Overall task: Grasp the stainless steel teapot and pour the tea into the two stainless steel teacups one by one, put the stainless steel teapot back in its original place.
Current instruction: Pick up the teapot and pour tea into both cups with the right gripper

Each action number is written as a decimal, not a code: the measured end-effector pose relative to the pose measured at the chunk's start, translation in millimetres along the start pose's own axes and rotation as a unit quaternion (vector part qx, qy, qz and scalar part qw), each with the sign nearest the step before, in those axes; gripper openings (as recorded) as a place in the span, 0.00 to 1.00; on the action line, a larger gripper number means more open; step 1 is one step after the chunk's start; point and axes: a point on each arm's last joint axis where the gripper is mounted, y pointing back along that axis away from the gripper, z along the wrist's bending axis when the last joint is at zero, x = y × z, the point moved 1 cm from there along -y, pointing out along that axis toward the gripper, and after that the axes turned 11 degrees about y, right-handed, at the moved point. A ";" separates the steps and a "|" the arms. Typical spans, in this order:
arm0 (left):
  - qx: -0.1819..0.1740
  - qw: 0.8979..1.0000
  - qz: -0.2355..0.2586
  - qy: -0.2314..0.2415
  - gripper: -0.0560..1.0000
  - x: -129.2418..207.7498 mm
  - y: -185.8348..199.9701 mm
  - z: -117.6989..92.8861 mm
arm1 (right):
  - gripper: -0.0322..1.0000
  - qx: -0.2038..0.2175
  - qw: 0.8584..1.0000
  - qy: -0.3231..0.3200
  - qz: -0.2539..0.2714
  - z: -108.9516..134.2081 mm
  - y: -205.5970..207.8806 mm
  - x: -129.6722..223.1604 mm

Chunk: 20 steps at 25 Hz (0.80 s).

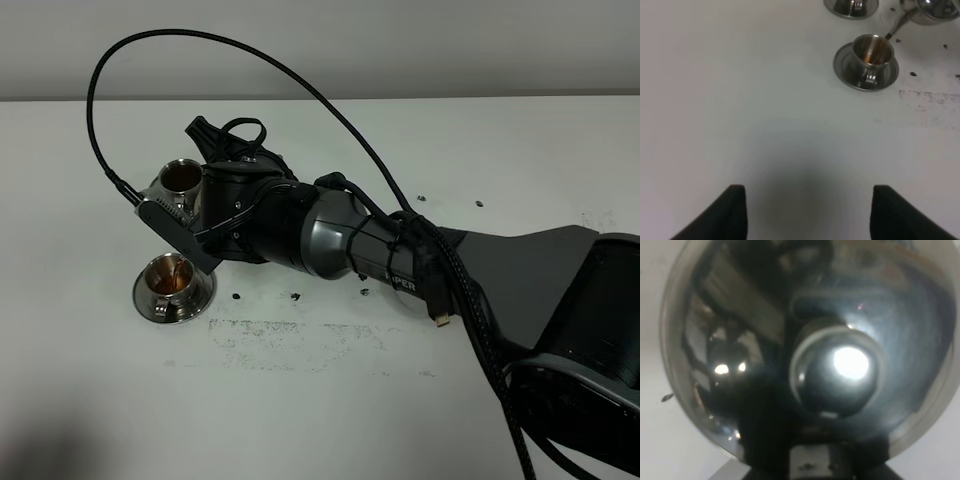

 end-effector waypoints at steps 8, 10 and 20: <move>0.000 1.000 0.000 0.000 0.55 0.0 0.0 0.0 | 0.20 0.003 1.000 0.004 0.003 -0.8 0.7 -0.2; 0.000 1.000 0.000 0.000 0.55 0.0 0.0 0.0 | 0.20 0.006 1.000 0.009 0.004 -1.7 2.0 -1.6; 0.000 1.000 0.000 0.000 0.55 0.0 0.0 0.0 | 0.20 0.015 1.000 0.023 0.014 -4.2 3.8 -1.8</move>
